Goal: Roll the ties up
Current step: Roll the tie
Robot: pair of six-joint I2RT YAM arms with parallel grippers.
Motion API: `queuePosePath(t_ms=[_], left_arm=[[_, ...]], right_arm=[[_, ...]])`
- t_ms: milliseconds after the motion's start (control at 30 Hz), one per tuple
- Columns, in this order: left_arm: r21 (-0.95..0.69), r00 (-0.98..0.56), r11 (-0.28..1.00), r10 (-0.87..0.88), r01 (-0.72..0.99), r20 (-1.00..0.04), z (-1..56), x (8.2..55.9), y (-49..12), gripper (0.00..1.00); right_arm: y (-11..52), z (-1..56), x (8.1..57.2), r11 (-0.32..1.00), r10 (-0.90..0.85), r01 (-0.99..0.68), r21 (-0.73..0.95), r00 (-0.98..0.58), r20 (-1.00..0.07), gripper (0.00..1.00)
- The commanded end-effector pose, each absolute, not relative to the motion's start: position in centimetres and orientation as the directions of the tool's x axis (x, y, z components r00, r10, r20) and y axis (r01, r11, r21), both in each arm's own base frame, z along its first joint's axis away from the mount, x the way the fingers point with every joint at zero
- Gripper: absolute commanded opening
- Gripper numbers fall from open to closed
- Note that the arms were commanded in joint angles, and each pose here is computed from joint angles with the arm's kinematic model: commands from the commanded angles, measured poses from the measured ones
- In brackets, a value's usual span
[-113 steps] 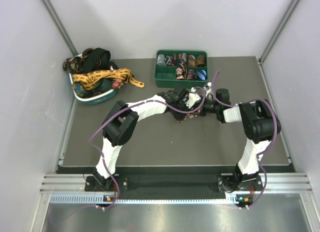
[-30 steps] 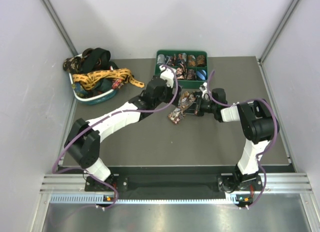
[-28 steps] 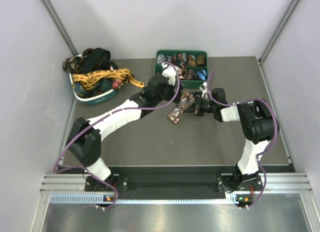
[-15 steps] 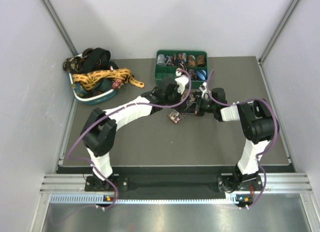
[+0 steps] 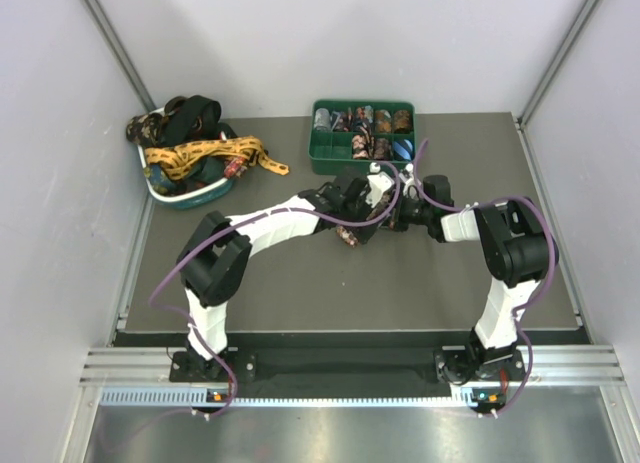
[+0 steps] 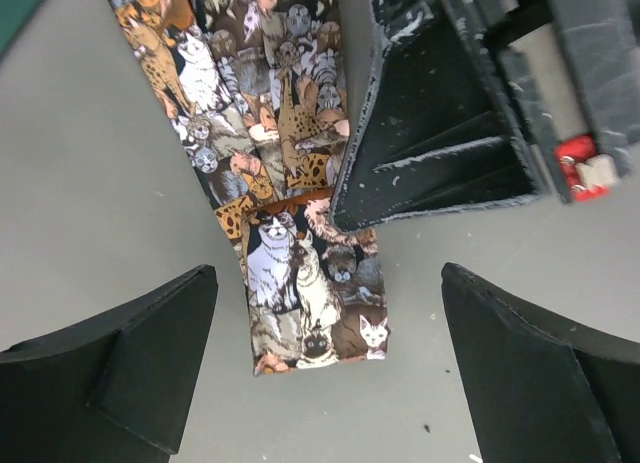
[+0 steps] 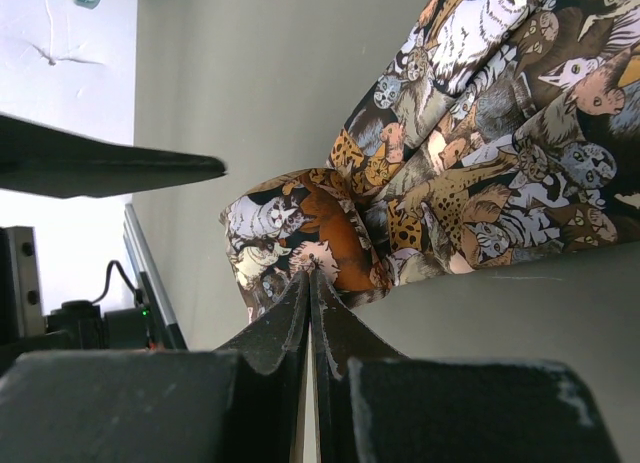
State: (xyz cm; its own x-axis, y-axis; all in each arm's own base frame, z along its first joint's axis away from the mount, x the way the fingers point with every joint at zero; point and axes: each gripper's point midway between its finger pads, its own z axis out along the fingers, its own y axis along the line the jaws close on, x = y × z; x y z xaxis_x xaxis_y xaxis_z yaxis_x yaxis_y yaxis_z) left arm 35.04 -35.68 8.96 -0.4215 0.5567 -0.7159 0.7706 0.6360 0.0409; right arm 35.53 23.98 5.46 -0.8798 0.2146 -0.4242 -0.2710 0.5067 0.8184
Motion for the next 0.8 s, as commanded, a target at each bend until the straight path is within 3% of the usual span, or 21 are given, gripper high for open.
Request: queuePosePath(t_ms=[0, 200, 767], left_arm=[[0.025, -0.435, 0.639, 0.55, 0.769, -0.713, 10.3, 35.5, -36.4, 0.99], [0.08, -0.428, 0.698, 0.52, 0.712, -0.739, 10.2, 37.2, -35.7, 0.99], [0.162, -0.311, 0.605, 0.599, 0.78, -0.738, 8.1, 36.9, -35.5, 0.99]], right_arm=[[24.8, 7.3, 36.3, 0.495, 0.201, -0.348, 0.796, -0.846, -0.494, 0.0], [24.8, 7.5, 36.3, 0.492, 0.2, -0.351, 0.797, -0.845, -0.496, 0.0], [24.9, 7.2, 36.5, 0.505, 0.191, -0.353, 0.787, -0.844, -0.501, 0.0]])
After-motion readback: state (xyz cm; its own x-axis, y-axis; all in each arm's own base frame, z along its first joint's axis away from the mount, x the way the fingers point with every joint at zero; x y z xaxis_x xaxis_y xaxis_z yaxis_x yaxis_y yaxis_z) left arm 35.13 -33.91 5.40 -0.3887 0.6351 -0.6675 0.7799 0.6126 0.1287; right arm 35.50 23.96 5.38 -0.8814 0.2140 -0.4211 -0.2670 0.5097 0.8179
